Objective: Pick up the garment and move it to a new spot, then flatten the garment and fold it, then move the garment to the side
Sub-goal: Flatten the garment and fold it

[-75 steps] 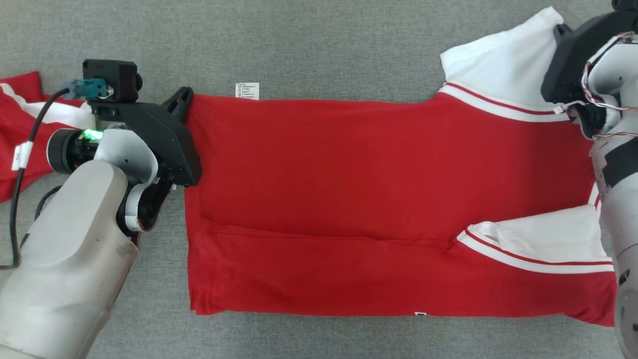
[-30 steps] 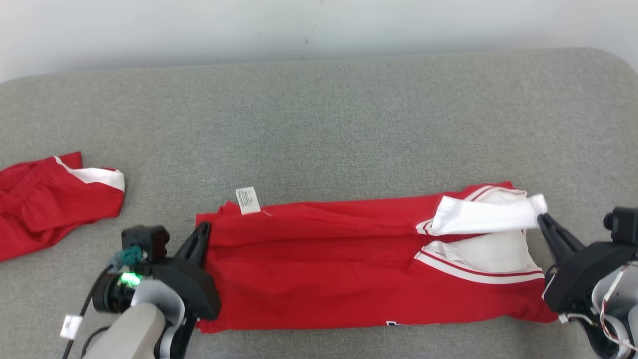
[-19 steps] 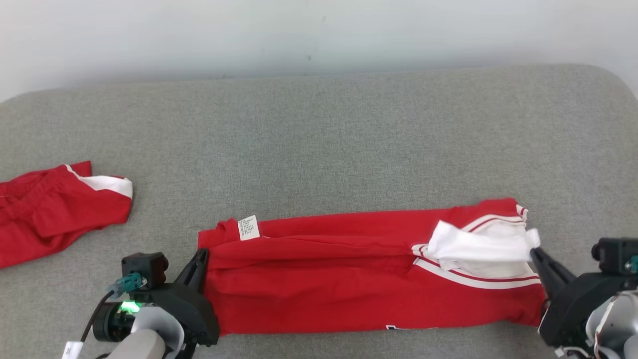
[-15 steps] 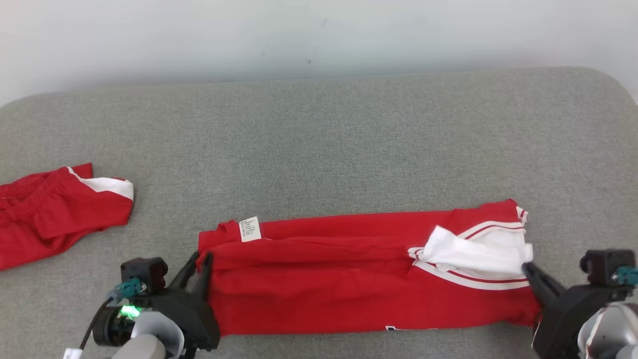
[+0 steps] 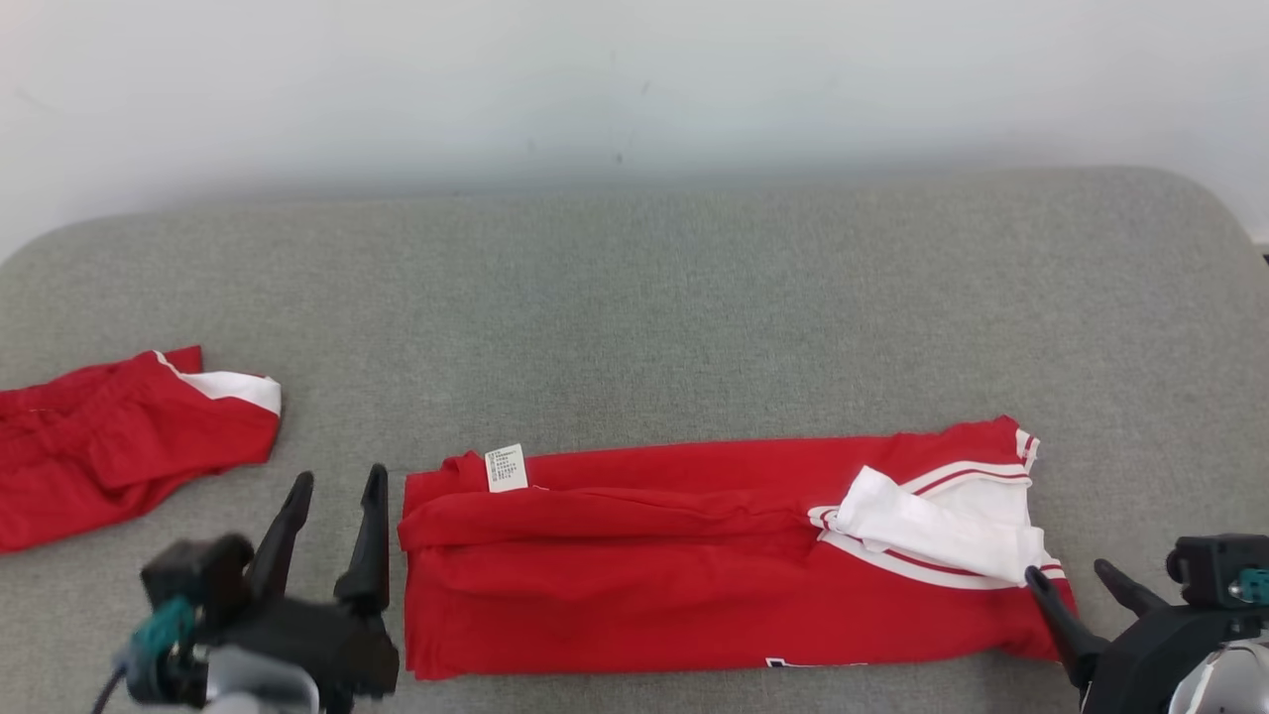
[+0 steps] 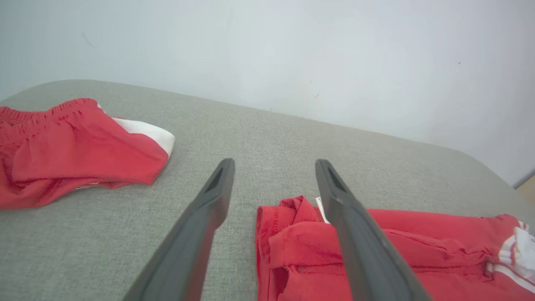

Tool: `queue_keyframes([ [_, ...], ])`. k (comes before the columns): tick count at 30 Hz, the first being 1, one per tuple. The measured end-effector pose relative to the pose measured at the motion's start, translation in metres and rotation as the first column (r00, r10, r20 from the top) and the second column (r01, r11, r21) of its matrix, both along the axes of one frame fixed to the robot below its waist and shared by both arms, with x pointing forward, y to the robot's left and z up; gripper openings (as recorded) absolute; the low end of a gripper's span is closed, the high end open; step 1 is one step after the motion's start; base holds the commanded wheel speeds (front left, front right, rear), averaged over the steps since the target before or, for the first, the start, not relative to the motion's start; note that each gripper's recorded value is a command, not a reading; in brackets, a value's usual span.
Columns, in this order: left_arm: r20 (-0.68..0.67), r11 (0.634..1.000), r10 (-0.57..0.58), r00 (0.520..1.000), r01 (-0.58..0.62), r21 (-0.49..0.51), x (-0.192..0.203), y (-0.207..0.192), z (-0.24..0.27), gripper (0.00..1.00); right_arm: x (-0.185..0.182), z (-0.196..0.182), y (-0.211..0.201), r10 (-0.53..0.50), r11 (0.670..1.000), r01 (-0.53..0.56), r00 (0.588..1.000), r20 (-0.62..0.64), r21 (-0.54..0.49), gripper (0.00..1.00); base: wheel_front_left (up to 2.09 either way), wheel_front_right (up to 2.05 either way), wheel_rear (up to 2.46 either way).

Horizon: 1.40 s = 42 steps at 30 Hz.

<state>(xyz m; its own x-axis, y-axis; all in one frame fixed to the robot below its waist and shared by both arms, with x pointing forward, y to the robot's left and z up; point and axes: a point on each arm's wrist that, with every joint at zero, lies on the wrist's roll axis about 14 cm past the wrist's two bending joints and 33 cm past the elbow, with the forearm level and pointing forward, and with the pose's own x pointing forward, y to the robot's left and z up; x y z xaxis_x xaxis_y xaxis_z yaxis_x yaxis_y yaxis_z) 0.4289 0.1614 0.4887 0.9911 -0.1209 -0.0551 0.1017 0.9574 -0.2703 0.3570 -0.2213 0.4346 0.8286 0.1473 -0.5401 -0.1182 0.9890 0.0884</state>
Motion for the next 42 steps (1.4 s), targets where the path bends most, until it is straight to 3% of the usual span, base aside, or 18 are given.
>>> queue_keyframes([
  [7,0.151,0.998,0.067,0.986,-0.066,-0.011,-0.037,0.016,0.035,1.0,0.004,0.018,-0.006,-0.073,0.996,0.07,0.995,0.069,0.052,1.0,0.0,0.0,0.0],
  [13,0.187,0.992,0.118,0.975,-0.122,0.013,-0.063,0.032,0.038,1.0,0.019,0.026,-0.008,-0.101,0.992,0.095,0.993,0.068,0.079,1.0,0.0,0.0,0.0],
  [22,0.149,0.979,0.194,0.97,-0.201,0.035,-0.081,0.054,0.02,1.0,0.047,-0.002,-0.01,-0.148,0.981,0.161,0.982,-0.12,0.109,1.0,0.0,0.0,0.0],
  [33,0.103,0.971,0.224,0.969,-0.231,0.065,-0.076,0.065,0.003,1.0,0.059,-0.051,-0.004,-0.141,0.986,0.162,0.936,-0.322,0.039,1.0,0.0,0.0,0.0],
  [42,0.082,0.967,0.238,0.968,-0.244,0.069,-0.073,0.07,-0.004,1.0,0.064,-0.067,0.008,-0.118,0.989,0.144,0.919,-0.377,0.042,1.0,0.0,0.0,0.0],
])
